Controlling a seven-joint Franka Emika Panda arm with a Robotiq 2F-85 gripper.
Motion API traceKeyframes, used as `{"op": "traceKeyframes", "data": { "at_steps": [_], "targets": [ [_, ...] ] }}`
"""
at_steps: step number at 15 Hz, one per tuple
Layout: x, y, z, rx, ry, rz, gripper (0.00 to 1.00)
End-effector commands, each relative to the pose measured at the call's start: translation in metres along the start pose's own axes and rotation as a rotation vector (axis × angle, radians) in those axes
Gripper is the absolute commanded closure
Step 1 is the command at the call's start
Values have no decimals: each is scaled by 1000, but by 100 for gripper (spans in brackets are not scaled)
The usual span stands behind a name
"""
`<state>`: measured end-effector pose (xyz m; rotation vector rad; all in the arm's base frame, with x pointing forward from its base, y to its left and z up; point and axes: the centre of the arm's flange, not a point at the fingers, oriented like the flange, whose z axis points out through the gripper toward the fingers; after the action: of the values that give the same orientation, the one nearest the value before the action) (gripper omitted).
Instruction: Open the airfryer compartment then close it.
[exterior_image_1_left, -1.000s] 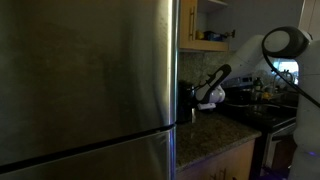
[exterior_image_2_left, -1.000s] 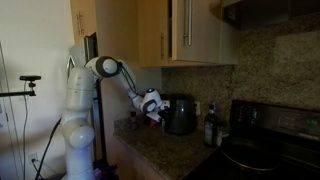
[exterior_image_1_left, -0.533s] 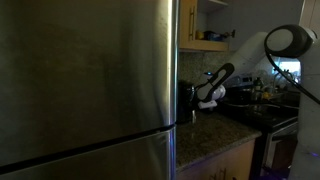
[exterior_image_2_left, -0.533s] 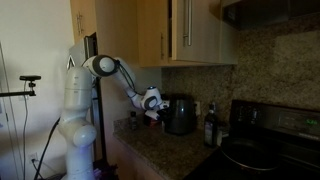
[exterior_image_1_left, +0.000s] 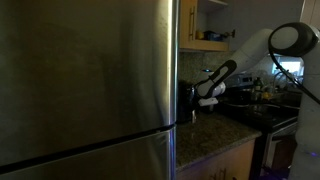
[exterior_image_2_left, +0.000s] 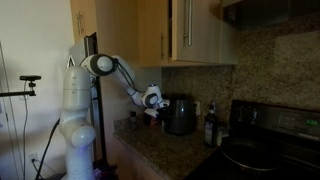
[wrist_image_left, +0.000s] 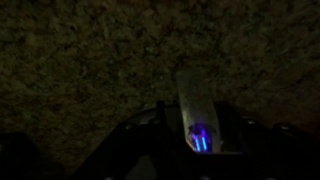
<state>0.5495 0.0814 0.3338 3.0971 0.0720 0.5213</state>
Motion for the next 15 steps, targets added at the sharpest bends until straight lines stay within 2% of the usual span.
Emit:
{"op": "traceKeyframes", "data": {
  "at_steps": [1, 3, 4, 5, 6, 7, 8, 12, 15],
  "targets": [
    [6, 1, 3, -10, 163, 19, 16],
    [10, 2, 2, -5, 213, 32, 1],
    [9, 3, 2, -3, 197, 38, 0],
    [14, 4, -3, 3, 185, 30, 9],
    [14, 5, -2, 2, 184, 34, 27],
    [14, 5, -2, -7, 200, 36, 26],
    [15, 5, -2, 1, 197, 28, 29],
    [16, 0, -5, -15, 221, 12, 62],
    [15, -4, -8, -22, 196, -10, 86]
  ]
}}
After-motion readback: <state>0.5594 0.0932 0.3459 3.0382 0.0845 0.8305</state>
